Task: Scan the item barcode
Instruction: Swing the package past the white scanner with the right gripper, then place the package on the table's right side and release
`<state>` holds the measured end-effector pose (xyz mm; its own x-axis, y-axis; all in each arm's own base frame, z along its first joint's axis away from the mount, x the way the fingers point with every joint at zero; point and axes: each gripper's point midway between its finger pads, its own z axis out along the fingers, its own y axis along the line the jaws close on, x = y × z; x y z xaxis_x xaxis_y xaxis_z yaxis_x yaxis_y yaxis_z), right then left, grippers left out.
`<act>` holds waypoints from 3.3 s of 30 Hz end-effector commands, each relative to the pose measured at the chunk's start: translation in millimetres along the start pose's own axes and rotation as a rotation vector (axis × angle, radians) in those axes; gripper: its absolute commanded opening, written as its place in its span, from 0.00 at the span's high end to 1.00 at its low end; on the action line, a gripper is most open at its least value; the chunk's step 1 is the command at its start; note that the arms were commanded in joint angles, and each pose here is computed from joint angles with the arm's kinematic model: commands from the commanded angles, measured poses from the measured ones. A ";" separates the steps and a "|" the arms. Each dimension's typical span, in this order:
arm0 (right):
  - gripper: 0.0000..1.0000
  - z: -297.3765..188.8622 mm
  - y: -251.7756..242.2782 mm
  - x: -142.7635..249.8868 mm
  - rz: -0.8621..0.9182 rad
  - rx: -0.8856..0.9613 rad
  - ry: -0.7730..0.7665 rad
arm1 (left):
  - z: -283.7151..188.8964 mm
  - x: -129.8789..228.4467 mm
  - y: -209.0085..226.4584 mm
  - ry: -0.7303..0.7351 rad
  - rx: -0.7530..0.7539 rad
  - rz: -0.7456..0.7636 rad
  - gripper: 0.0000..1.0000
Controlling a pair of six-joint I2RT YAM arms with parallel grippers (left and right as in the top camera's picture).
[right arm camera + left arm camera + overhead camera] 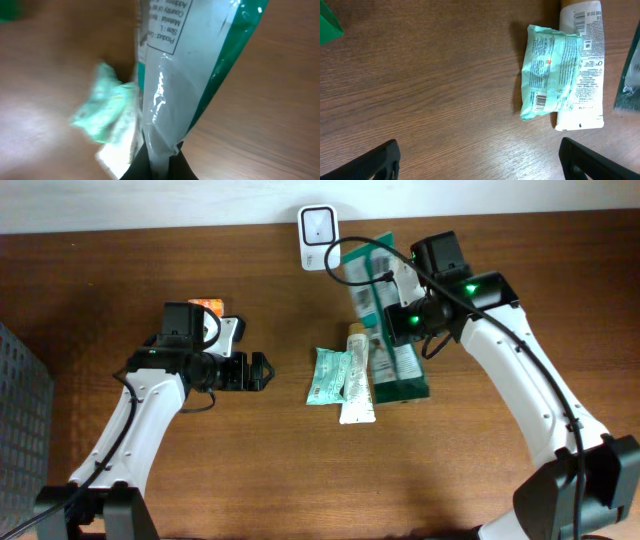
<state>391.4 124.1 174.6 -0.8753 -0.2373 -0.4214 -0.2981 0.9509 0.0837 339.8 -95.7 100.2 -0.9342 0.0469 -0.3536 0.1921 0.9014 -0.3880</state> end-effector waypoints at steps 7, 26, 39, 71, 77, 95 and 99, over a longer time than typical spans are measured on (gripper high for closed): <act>0.96 -49.1 -29.9 -129.8 -0.370 0.918 -0.405 | -6.3 -6.2 0.1 -0.024 -0.002 0.006 0.01; 0.96 83.1 -26.3 -181.7 -0.888 1.337 -0.320 | -6.3 -6.2 0.1 -0.024 -0.002 0.006 0.01; 0.96 -122.5 -88.4 -103.8 0.019 0.478 -0.560 | -6.3 -6.3 0.1 -0.025 -0.002 0.006 0.01; 0.01 -127.0 -143.5 3.2 0.386 -0.149 -0.250 | -6.3 -6.2 0.1 -0.024 -0.002 0.006 0.01; 0.01 -119.7 -115.5 -11.2 0.269 -0.173 -0.251 | -6.3 -6.2 0.1 -0.024 -0.002 0.006 0.01; 0.01 -118.1 -115.8 -6.0 0.274 -0.164 -0.228 | -6.3 -6.2 0.1 -0.024 -0.002 0.006 0.01; 0.01 -118.1 -115.7 -5.9 0.275 -0.164 -0.228 | -6.3 -6.2 0.1 -0.024 -0.002 0.006 0.01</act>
<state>385.3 -8.9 276.6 -0.8271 0.1080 -0.5516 -0.1264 0.9205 0.3697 340.2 -94.2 100.2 -0.9343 0.0444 -0.3537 0.1886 0.9036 -0.3847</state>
